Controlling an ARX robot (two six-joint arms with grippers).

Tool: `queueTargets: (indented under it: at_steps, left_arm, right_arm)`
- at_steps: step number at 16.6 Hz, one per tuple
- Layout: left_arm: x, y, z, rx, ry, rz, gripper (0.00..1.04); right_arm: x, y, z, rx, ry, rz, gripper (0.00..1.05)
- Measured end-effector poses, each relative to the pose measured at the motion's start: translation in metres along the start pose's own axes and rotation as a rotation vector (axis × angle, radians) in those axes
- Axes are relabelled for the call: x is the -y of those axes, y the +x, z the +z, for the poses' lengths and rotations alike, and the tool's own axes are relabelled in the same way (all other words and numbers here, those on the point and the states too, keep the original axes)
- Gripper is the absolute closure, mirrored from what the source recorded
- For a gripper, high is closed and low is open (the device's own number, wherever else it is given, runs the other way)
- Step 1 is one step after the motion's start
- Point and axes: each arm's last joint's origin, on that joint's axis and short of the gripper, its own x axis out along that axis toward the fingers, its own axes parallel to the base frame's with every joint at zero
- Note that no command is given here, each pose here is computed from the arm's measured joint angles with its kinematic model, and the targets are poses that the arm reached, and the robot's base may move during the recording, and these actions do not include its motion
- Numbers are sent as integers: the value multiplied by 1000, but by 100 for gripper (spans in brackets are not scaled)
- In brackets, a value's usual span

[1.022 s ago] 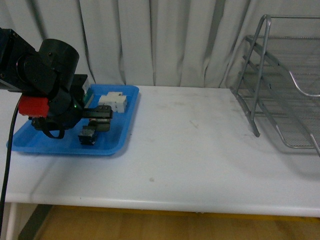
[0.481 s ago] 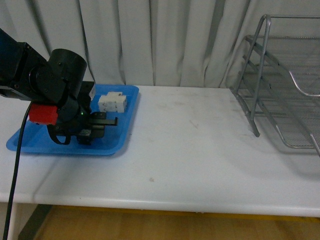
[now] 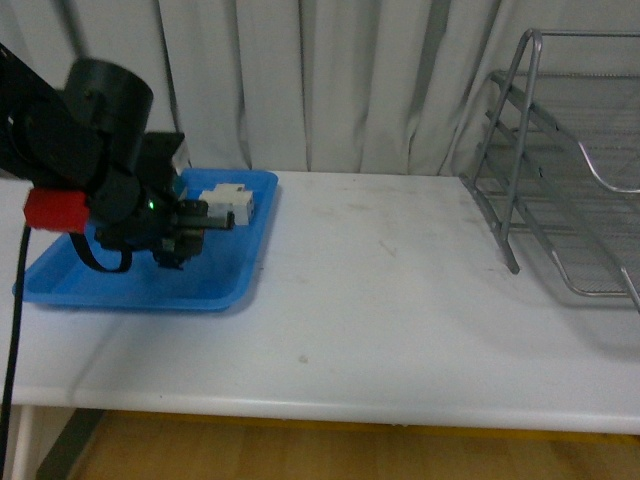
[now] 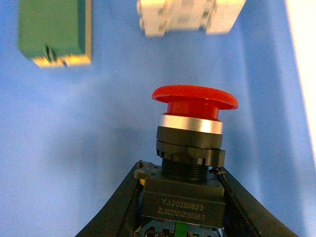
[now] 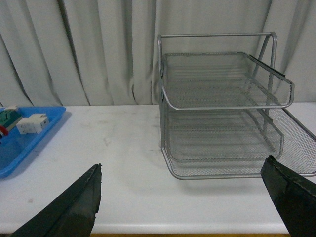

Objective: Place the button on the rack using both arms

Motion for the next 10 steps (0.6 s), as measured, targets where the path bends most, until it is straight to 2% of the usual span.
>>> queueTargets:
  at_steps: [3, 4, 7, 10]
  left_arm:
    - [3, -58, 29, 177, 29, -71, 68]
    - [6, -75, 27, 226, 46, -92, 68]
    - [1, -121, -10, 298, 71, -126, 68]
    - [-13, -150, -39, 337, 57, -68, 68]
  right_arm:
    - [0, 0, 0, 0, 0, 0, 6]
    - [0, 0, 0, 0, 0, 0, 6]
    - [0, 0, 0, 0, 0, 0, 6]
    - [0, 0, 0, 0, 0, 0, 6]
